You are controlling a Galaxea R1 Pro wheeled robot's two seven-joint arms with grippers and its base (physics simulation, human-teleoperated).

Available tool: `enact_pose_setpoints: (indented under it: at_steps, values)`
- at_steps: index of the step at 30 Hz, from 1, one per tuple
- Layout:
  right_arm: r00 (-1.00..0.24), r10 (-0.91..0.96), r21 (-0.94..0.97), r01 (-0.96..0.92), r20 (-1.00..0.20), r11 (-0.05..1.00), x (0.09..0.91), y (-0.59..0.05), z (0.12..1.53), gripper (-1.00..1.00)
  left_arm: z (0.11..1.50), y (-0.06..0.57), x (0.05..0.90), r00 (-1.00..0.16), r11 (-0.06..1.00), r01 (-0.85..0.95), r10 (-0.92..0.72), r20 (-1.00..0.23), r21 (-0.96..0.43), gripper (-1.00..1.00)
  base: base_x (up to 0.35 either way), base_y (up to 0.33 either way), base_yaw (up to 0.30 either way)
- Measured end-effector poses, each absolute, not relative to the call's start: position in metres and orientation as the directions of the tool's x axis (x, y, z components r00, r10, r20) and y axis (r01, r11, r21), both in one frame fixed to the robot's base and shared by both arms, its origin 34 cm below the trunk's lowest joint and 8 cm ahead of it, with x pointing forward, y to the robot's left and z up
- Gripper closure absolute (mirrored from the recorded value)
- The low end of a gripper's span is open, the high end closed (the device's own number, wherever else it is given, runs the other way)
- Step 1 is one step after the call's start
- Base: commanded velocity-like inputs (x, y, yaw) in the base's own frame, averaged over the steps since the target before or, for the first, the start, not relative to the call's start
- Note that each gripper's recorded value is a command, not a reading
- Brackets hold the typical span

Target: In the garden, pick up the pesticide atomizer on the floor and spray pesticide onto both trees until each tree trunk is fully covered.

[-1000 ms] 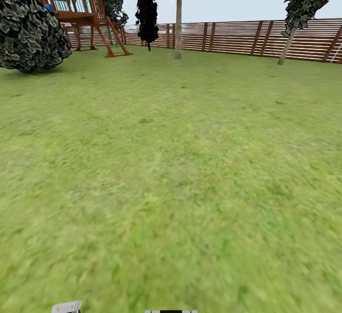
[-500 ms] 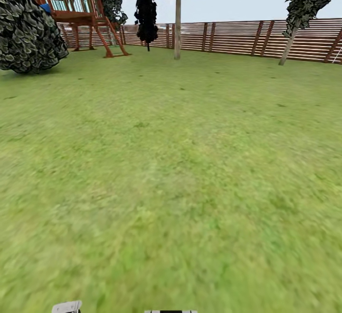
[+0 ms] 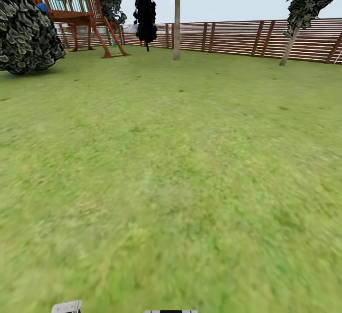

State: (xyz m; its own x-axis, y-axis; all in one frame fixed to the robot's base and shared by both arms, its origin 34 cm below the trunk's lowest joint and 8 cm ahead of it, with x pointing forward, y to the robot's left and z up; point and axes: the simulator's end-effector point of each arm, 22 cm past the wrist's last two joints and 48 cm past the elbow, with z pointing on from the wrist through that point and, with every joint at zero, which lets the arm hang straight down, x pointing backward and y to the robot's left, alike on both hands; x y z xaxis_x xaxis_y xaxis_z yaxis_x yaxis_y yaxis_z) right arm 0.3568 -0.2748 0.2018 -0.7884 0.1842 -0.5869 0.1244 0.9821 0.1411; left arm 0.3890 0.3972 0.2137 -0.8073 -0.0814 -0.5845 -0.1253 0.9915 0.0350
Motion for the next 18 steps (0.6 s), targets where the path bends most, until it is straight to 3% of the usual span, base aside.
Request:
enact_pose_setpoints:
  at_steps: [18]
  values:
    - [-0.788, 0.184, 0.141, 0.124, -0.587, 0.982, 0.3567, -0.2748, 0.2018, -1.00, 0.2137, 0.3972, 0.3890, -0.807, 0.992, -0.125, -0.081, -0.584, 0.035, 1.00, 0.332, -0.107, 0.000]
